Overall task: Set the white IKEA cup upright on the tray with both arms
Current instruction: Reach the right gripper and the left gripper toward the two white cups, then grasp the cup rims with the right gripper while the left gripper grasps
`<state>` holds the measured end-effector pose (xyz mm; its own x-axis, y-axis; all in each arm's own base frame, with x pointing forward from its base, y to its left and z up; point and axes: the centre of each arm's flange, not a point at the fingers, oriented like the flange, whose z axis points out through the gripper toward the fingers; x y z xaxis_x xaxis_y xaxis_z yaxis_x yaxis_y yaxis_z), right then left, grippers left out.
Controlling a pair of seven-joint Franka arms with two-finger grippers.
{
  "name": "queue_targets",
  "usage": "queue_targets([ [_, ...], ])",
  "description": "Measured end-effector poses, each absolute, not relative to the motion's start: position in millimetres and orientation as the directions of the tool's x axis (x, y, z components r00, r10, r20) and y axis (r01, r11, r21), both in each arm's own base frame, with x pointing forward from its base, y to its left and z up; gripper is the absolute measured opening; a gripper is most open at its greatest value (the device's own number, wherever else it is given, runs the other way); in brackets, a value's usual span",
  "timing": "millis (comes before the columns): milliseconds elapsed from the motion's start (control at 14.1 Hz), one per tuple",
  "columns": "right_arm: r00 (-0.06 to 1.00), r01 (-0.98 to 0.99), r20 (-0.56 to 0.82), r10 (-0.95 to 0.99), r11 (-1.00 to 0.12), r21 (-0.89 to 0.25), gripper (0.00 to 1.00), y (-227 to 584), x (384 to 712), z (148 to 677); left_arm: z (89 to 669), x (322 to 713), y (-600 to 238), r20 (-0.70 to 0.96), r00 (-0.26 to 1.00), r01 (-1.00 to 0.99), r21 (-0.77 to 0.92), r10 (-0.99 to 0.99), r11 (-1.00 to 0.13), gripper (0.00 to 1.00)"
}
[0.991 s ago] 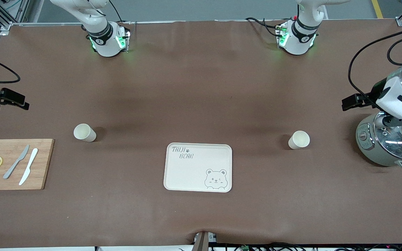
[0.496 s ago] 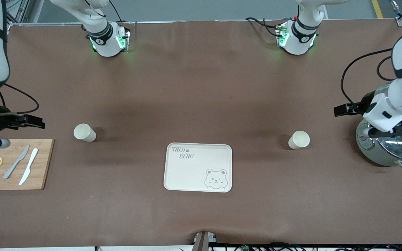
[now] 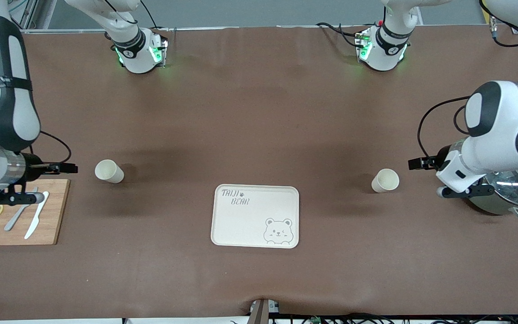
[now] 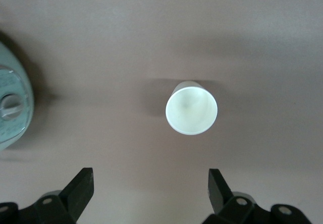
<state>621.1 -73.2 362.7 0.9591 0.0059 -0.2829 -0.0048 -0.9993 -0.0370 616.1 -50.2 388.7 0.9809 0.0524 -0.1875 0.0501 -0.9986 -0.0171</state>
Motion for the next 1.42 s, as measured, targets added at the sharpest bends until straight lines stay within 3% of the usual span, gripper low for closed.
queue_targets([
  [354,0.959,-0.013,-0.282,-0.003,-0.999,-0.036,0.95,-70,601,307,333,601,-52,-0.148,0.988,0.049,-0.007,0.05,-0.999,1.0],
  [425,0.963,-0.014,-0.269,-0.004,-0.999,-0.034,0.89,-69,596,295,323,597,-52,-0.137,0.989,0.049,-0.005,0.05,-0.999,1.0],
  [566,0.972,-0.016,-0.236,-0.008,-0.999,-0.03,0.67,-68,585,271,305,591,-51,-0.12,0.992,0.05,0.0,0.05,-0.999,1.0],
  [708,0.976,-0.038,-0.215,-0.032,-0.999,-0.024,0.63,-66,573,250,290,590,-52,-0.113,0.992,0.05,0.004,0.049,-0.999,1.0],
  [850,0.975,-0.074,-0.213,-0.07,-0.997,-0.015,0.44,-61,566,239,278,593,-53,-0.104,0.993,0.05,0.01,0.048,-0.999,0.96],
  [920,0.974,-0.082,-0.211,-0.077,-0.997,-0.013,0.33,-59,565,237,272,594,-53,-0.098,0.994,0.05,0.012,0.049,-0.999,0.85],
  [1133,0.974,-0.089,-0.208,-0.085,-0.996,-0.012,0.02,-58,565,238,258,597,-53,-0.089,0.995,0.052,0.019,0.05,-0.998,0.74],
  [1204,0.975,-0.09,-0.206,-0.086,-0.996,-0.012,0.02,-58,566,239,254,598,-53,-0.083,0.995,0.052,0.021,0.05,-0.998,0.74],
  [1345,0.975,-0.091,-0.204,-0.087,-0.996,-0.011,0.02,-58,566,240,247,599,-54,-0.079,0.996,0.052,0.024,0.05,-0.998,0.59],
  [1416,0.976,-0.092,-0.201,-0.088,-0.996,-0.011,0.02,-59,566,241,245,599,-54,-0.079,0.996,0.052,0.025,0.05,-0.998,0.58],
])
